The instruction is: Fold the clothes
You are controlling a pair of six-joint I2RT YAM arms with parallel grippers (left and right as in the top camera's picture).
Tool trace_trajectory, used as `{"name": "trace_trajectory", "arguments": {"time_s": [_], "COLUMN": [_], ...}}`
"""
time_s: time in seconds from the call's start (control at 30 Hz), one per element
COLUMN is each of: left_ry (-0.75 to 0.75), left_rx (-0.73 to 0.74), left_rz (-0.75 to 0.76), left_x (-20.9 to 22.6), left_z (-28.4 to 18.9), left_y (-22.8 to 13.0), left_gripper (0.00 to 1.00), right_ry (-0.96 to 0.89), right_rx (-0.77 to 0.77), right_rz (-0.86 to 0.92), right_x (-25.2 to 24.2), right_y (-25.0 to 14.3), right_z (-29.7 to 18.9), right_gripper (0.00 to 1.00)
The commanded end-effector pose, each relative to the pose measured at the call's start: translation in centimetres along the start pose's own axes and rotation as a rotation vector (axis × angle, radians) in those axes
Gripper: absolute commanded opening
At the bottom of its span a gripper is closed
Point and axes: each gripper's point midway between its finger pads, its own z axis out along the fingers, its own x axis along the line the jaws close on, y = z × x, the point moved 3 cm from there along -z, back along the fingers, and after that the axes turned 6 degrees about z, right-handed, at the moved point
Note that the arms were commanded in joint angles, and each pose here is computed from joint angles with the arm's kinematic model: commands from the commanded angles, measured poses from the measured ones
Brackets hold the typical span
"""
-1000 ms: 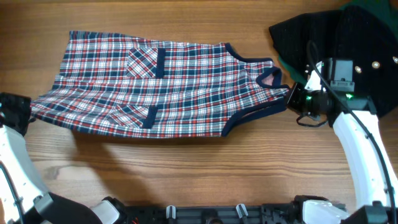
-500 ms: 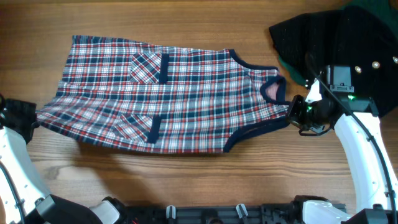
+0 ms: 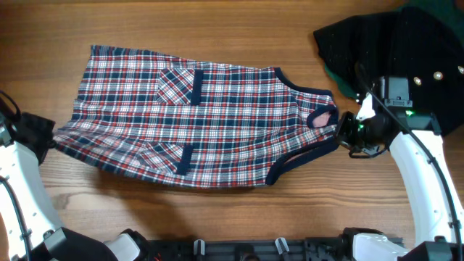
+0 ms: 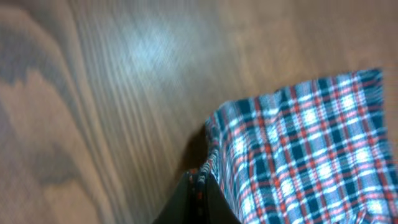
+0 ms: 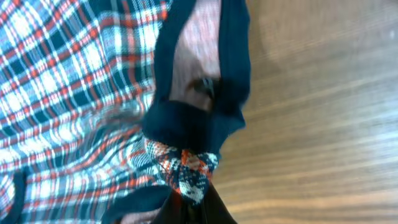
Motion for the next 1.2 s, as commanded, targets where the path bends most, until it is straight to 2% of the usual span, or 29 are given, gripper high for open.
{"name": "trace_trajectory", "arguments": {"time_s": [0.0, 0.17, 0.27, 0.53, 0.63, 0.87, 1.0, 1.17], "left_ry": [0.025, 0.089, 0.111, 0.053, 0.074, 0.195, 0.175, 0.095], "left_rx": [-0.039, 0.084, 0.129, 0.048, 0.040, 0.228, 0.225, 0.124], "left_rz": [-0.006, 0.002, 0.006, 0.038, 0.047, 0.069, 0.080, 0.111], "left_x": [-0.1, 0.4, 0.6, -1.8, -1.7, 0.5, -0.3, -3.3], "left_z": [1.1, 5.8, 7.9, 8.3, 8.6, 13.2, 13.1, 9.9], "left_y": [1.2, -0.3, -1.0, 0.1, 0.1, -3.8, -3.7, -2.1], "left_gripper": [0.04, 0.04, 0.04, 0.04, 0.04, 0.04, 0.04, 0.04], "right_ry": [-0.034, -0.040, -0.033, -0.059, -0.054, -0.040, -0.026, -0.002], "right_rx": [0.035, 0.142, 0.129, 0.113, 0.120, 0.125, 0.102, 0.061], "right_rz": [0.019, 0.020, 0.016, 0.001, 0.001, -0.039, -0.046, -0.064], "right_x": [-0.4, -0.7, -0.6, -1.0, -0.9, -0.8, -0.5, 0.4], "right_y": [1.2, 1.8, 2.3, 2.6, 2.5, 2.5, 3.0, 4.3], "right_z": [2.1, 6.7, 7.3, 7.4, 7.4, 7.5, 7.5, 6.8], "right_gripper": [0.04, 0.04, 0.04, 0.04, 0.04, 0.04, 0.04, 0.04]}}
